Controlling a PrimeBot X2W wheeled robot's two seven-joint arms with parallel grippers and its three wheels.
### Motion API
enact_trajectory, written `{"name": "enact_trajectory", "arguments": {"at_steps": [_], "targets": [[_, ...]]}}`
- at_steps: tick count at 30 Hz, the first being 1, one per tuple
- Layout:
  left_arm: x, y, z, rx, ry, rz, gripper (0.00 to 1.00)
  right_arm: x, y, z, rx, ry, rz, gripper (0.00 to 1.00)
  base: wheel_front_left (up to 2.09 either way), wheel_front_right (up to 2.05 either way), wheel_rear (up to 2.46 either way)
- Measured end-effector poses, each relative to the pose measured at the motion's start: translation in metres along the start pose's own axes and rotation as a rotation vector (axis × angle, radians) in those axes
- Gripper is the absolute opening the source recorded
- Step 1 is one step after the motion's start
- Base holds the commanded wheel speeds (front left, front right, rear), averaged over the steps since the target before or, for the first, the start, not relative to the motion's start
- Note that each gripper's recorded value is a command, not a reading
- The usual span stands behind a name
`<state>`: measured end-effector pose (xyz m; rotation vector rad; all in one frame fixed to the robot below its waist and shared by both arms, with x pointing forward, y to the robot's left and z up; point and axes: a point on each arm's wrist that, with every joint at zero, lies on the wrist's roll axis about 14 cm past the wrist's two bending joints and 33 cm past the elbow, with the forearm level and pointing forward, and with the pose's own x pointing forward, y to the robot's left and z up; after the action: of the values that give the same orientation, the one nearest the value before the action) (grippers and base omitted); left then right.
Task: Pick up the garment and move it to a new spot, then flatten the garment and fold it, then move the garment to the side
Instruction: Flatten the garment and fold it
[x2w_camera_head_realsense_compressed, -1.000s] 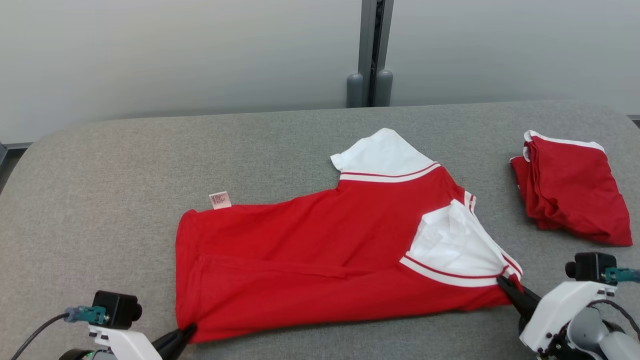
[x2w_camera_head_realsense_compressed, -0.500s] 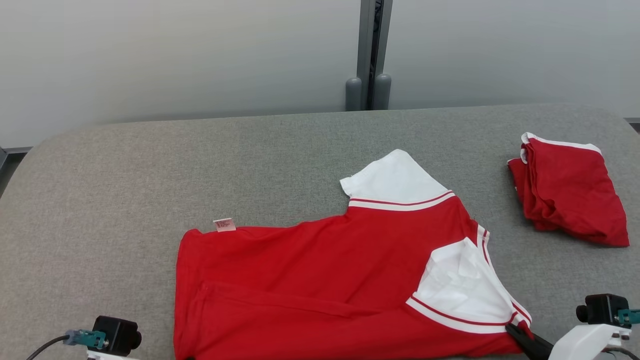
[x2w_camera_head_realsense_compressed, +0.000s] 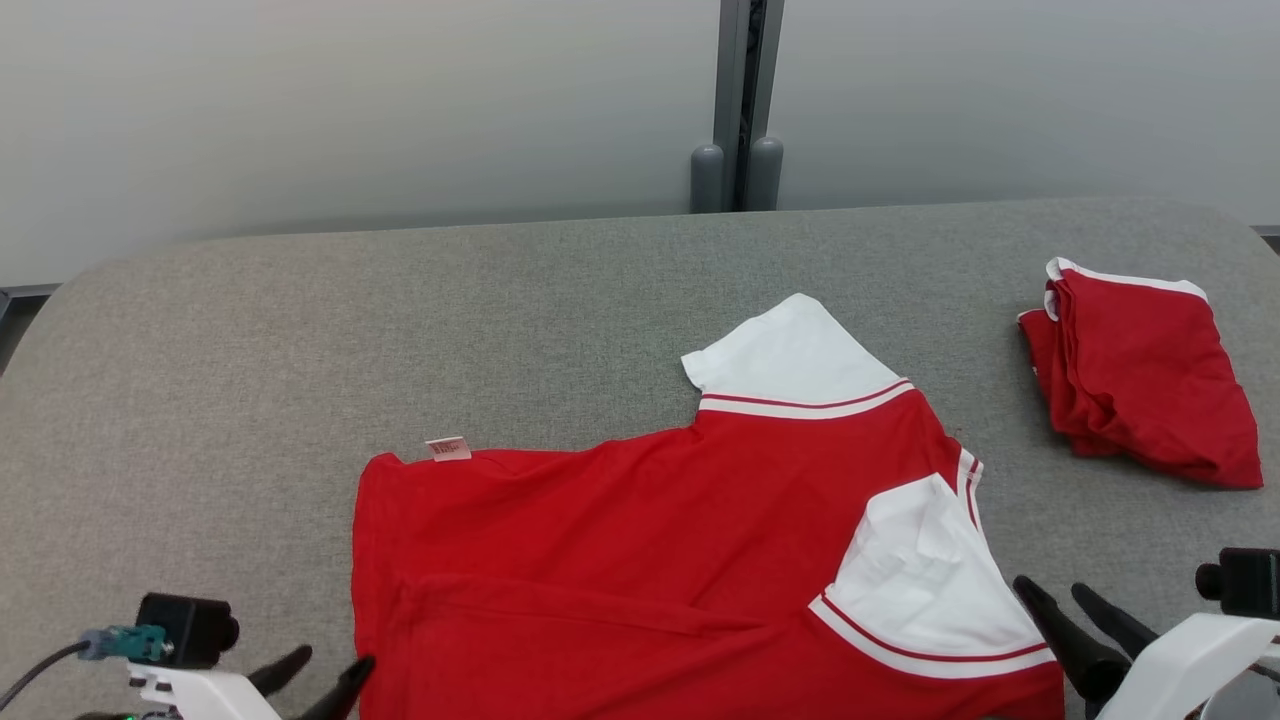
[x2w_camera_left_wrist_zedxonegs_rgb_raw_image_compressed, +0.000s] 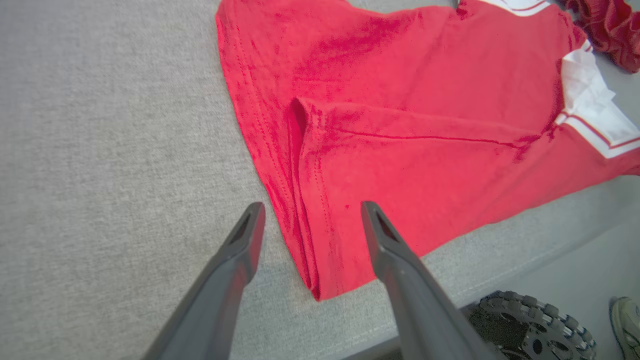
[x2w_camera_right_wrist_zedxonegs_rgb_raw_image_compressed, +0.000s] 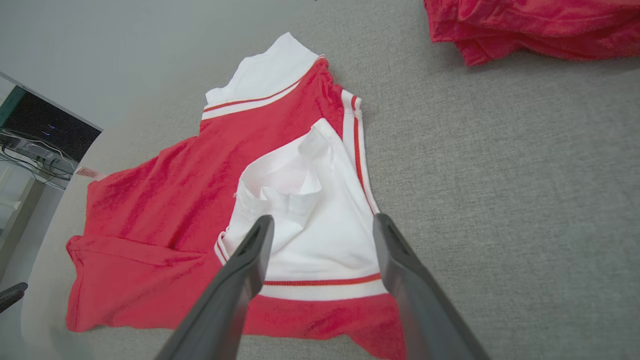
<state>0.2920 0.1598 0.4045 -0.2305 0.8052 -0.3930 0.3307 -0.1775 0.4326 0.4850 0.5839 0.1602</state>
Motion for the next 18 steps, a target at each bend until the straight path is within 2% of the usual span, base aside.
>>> {"name": "enact_trajectory", "arguments": {"at_steps": [7,9,14,18], "targets": [[0.004,0.012,0.074,0.035,-0.294,0.068,1.00,0.003,0.016,0.055,-0.069,-0.199,0.014,1.00,0.00,0.00,0.00],[0.006,0.009,0.094,0.019,-0.371,0.062,1.00,0.008,0.015,0.069,-0.152,-0.238,-0.011,1.00,0.00,0.00,0.00],[0.030,0.014,0.111,0.029,-0.395,0.062,1.00,0.045,0.035,0.101,-0.208,-0.310,0.025,1.00,0.00,0.00,0.00],[0.050,0.030,0.116,0.024,-0.371,0.101,1.00,0.078,0.045,0.112,-0.231,-0.297,0.050,1.00,0.00,0.00,0.00]]}}
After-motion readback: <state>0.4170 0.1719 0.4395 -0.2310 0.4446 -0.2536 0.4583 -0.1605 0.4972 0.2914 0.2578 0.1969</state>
